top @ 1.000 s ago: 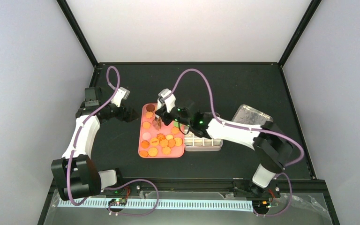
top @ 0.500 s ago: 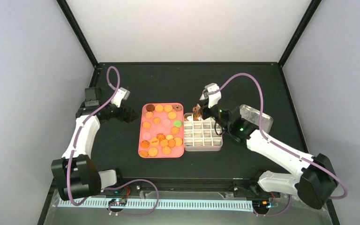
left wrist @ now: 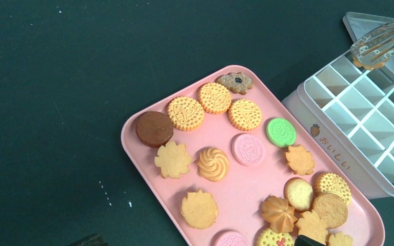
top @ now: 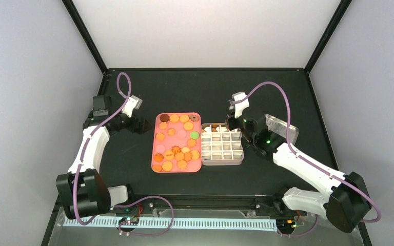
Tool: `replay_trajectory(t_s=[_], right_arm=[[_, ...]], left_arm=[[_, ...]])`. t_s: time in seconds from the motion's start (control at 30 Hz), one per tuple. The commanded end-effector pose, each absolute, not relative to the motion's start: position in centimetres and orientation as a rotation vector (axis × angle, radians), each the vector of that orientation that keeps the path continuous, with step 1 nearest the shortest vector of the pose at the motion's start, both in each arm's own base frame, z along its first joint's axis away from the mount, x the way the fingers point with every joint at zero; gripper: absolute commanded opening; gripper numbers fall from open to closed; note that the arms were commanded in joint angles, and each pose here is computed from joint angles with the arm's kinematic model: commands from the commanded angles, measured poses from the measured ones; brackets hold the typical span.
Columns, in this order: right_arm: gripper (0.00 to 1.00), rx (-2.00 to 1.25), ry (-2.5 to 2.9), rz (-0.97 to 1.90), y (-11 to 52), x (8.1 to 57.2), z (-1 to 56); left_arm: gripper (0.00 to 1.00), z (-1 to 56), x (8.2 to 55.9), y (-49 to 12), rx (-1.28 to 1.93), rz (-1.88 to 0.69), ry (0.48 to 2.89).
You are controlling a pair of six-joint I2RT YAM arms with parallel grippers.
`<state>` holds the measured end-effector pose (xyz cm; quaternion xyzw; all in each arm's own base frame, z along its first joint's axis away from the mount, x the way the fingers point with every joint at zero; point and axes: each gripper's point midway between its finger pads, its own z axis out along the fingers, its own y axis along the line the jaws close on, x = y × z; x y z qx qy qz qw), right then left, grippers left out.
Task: Pack the cookies
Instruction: Place the fake cookies in the empty pocket of the box.
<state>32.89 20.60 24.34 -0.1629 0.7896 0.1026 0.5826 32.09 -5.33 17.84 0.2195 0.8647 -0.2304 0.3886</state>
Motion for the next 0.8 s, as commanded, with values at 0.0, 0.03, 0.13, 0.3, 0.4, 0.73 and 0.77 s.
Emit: replay_trajectory(t_s=[0.0,0.03,0.13,0.3,0.4,0.73,0.77], right_arm=[[0.03,-0.381,1.801,0.265,20.7,32.9,25.2],[0.04,-0.388,1.8,0.278,20.9,32.8,25.1],[0.06,-0.404,1.809,0.287,21.2,32.8,24.5],[0.12,-0.425,1.816,0.286,21.6,33.0,24.3],[0.17,-0.422,1.816,0.274,21.4,33.0,24.3],[0.27,-0.437,1.777,0.286,21.6,32.9,26.1],[0.28,-0.438,1.772,0.286,21.6,32.9,26.3]], left_arm=[[0.98,19.5,32.6,-5.3,0.589,-0.581,2.144],[0.98,19.6,32.6,-5.3,0.588,-0.58,2.144],[0.98,19.7,32.6,-5.3,0.589,-0.584,2.141],[0.98,19.6,32.6,-5.3,0.59,-0.582,2.141],[0.98,19.5,32.5,-5.3,0.591,-0.581,2.143],[0.98,19.4,32.5,-5.3,0.59,-0.578,2.146],[0.98,19.5,32.5,-5.3,0.591,-0.577,2.145]])
